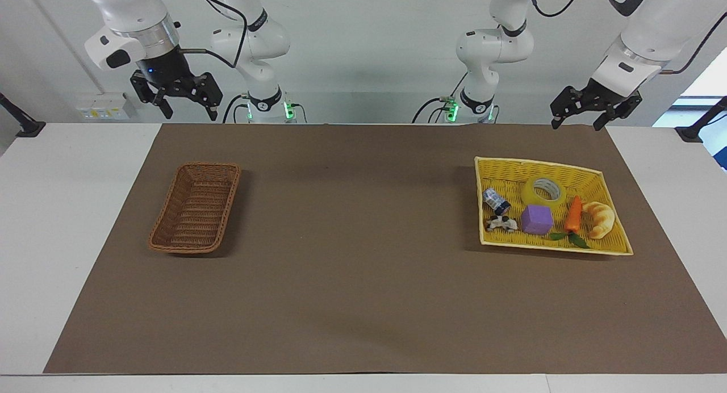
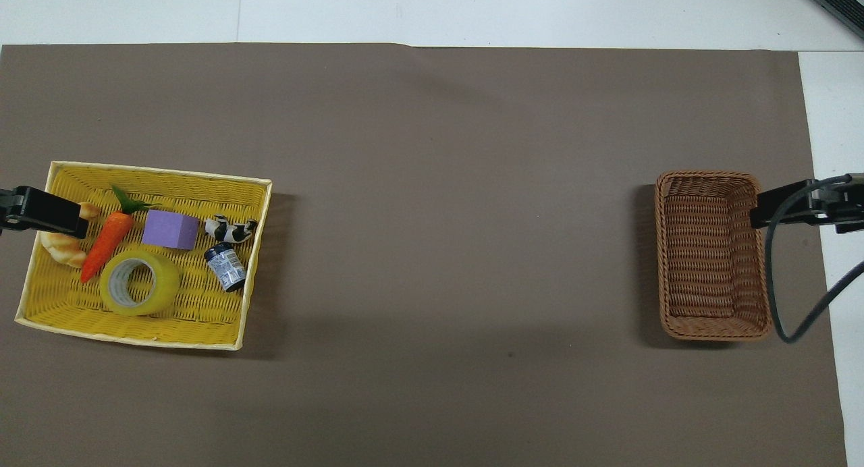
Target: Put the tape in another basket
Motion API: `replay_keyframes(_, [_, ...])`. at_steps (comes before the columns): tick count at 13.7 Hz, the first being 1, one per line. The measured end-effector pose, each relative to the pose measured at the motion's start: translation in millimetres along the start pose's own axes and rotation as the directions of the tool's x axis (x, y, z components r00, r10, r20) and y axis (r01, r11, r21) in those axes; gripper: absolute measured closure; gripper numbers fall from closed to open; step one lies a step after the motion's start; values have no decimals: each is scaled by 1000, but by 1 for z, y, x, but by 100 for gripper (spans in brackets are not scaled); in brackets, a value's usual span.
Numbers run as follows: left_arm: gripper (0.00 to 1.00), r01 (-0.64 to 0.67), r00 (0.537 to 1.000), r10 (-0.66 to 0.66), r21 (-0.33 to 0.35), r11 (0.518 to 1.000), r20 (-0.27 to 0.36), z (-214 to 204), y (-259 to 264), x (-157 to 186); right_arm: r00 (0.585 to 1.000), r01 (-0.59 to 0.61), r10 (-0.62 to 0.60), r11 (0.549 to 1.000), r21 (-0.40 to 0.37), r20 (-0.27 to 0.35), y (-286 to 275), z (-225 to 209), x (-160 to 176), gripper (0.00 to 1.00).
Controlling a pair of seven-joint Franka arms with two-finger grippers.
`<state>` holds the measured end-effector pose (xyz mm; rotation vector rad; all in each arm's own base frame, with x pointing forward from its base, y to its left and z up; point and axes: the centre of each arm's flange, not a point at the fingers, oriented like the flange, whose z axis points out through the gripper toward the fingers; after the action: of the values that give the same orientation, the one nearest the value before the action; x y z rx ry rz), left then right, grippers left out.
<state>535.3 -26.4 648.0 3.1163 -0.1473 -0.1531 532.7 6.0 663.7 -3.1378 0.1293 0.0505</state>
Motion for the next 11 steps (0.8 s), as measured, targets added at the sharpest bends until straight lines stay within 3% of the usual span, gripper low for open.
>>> replay_keyframes(11, [0, 0, 1000, 0, 0, 1000, -4, -1, 0, 0, 1000, -6, 6, 1000, 0, 1, 3, 0, 0, 0])
